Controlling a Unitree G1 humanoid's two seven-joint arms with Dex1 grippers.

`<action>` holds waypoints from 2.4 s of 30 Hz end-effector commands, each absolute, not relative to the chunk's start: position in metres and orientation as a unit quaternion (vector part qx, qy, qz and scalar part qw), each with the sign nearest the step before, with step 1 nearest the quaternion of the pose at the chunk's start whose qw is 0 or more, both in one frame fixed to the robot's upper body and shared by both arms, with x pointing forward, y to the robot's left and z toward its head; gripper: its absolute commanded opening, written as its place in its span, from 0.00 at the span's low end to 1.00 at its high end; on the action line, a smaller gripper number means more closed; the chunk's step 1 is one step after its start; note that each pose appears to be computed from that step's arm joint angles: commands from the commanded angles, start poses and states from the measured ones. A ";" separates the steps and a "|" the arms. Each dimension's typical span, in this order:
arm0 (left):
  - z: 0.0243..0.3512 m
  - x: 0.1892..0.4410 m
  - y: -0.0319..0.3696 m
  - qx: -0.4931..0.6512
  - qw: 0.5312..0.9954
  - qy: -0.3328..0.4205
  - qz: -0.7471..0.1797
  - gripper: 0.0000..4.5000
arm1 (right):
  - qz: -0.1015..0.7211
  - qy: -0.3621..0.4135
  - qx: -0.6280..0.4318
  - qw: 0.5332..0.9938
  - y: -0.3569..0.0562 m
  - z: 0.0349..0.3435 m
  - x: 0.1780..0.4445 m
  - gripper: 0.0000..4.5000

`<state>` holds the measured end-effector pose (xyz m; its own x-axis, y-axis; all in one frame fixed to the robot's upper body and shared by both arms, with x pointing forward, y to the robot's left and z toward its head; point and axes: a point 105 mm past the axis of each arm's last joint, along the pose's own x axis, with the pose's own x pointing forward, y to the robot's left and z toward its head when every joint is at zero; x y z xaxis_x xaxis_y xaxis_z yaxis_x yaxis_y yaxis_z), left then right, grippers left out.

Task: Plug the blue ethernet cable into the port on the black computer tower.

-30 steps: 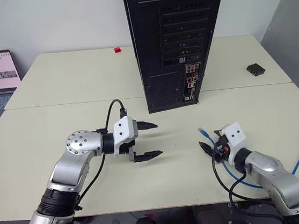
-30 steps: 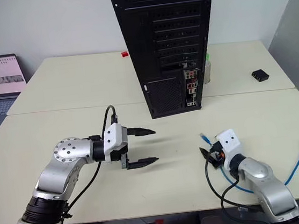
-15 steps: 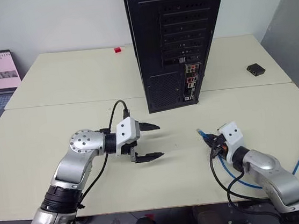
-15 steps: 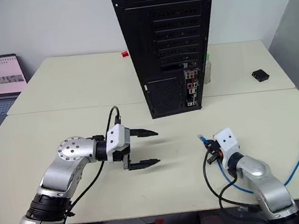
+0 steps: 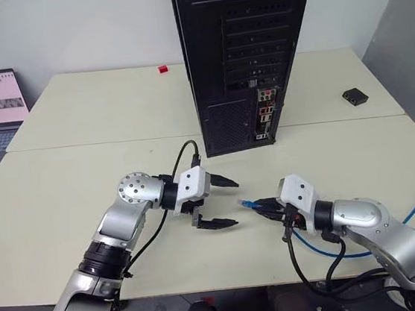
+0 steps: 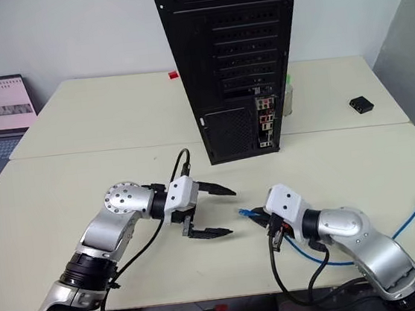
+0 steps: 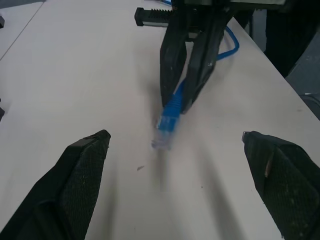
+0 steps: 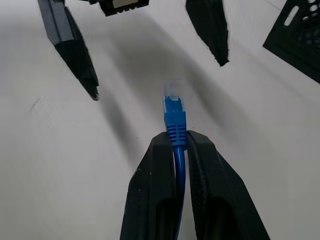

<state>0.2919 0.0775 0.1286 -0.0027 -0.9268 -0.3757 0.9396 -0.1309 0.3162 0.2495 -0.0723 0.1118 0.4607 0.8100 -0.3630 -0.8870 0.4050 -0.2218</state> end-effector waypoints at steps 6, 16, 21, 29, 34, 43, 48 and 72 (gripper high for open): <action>0.129 0.289 0.075 0.271 0.640 0.010 -0.719 0.96 | 0.530 0.070 -0.213 0.818 -0.061 0.124 0.245 0.02; 0.124 0.291 0.072 0.283 0.636 0.015 -0.718 0.48 | 0.536 0.062 -0.218 0.814 -0.056 0.127 0.245 0.02; 0.121 0.291 0.072 0.292 0.632 0.018 -0.718 0.24 | 0.536 0.059 -0.218 0.813 -0.055 0.128 0.245 0.02; 0.120 0.291 0.071 0.296 0.631 0.015 -0.717 0.07 | 0.540 0.047 -0.232 0.808 -0.052 0.131 0.245 0.02; 0.121 0.291 0.071 0.300 0.637 -0.007 -0.711 0.07 | 0.551 0.050 -0.240 0.798 -0.055 0.131 0.241 0.17; 0.130 0.293 0.071 0.367 0.662 -0.152 -0.635 0.07 | 0.544 0.076 -0.170 0.818 -0.093 0.163 0.230 0.61; 0.143 0.286 0.068 0.448 0.621 -0.312 -0.562 0.07 | 0.513 0.076 -0.064 0.853 -0.097 0.174 0.236 0.88; 0.152 0.286 0.073 0.491 0.583 -0.441 -0.474 0.07 | 0.520 0.118 0.108 0.839 -0.071 0.172 0.251 0.93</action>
